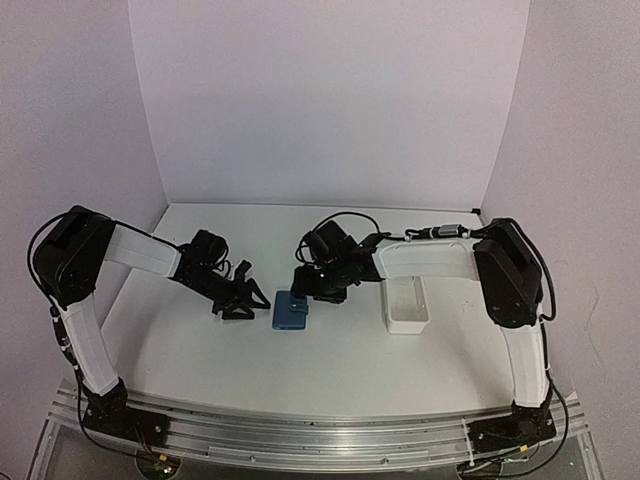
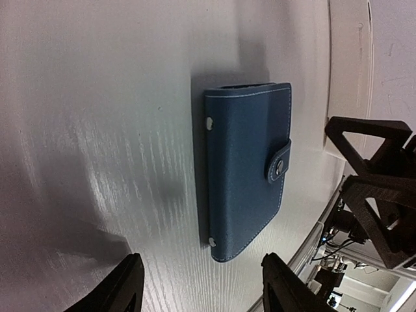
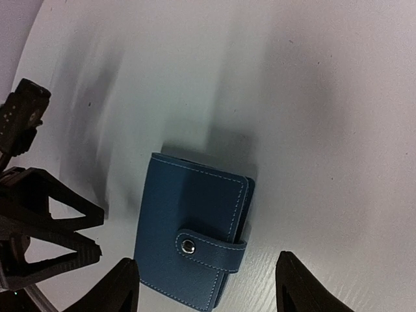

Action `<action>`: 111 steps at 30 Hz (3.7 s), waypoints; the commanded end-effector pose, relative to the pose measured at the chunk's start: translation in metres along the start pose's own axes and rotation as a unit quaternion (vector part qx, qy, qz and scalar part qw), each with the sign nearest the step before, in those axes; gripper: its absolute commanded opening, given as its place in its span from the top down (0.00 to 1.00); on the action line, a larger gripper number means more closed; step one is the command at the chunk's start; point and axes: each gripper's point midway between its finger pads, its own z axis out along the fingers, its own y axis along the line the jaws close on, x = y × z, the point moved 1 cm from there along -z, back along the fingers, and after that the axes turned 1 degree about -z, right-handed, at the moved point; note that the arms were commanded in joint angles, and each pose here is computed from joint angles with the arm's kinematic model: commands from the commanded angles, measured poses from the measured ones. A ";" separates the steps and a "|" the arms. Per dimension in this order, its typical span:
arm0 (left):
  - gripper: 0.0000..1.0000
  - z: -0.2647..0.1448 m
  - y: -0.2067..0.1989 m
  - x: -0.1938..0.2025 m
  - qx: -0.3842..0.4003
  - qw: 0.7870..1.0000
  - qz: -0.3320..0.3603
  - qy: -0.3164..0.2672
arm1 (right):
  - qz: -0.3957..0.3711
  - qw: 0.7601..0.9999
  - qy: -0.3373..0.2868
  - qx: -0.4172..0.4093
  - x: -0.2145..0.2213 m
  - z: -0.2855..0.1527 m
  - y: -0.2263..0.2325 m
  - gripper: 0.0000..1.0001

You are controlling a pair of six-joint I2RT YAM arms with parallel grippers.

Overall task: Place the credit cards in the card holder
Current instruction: Open the card holder at the center of the board.

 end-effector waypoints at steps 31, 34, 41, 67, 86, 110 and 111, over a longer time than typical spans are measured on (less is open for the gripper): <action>0.58 0.023 0.003 -0.009 0.014 0.998 -0.027 -0.050 | -0.121 0.970 -0.045 0.204 0.026 0.049 0.001 0.57; 0.58 0.025 0.006 -0.007 0.013 0.998 -0.022 -0.049 | -0.120 0.971 -0.037 0.203 0.030 0.053 -0.001 0.67; 0.53 0.034 0.014 -0.008 0.010 0.999 -0.007 -0.044 | -0.109 0.975 -0.016 0.193 0.039 0.058 -0.004 0.93; 1.00 0.034 0.018 -0.008 -0.004 1.000 0.021 -0.017 | 0.069 0.996 -0.015 -0.049 0.035 0.027 -0.013 1.00; 0.26 -0.021 -0.017 -0.034 0.035 0.992 0.114 -0.041 | 0.016 0.977 -0.060 -0.204 -0.019 -0.067 0.083 1.00; 0.30 -0.036 0.018 -0.003 -0.041 0.998 0.028 -0.035 | 0.217 0.973 0.011 -0.081 0.047 0.006 -0.052 1.00; 0.29 -0.033 0.018 0.001 -0.038 0.998 0.028 -0.030 | 0.218 0.973 0.014 -0.075 0.051 0.009 -0.056 1.00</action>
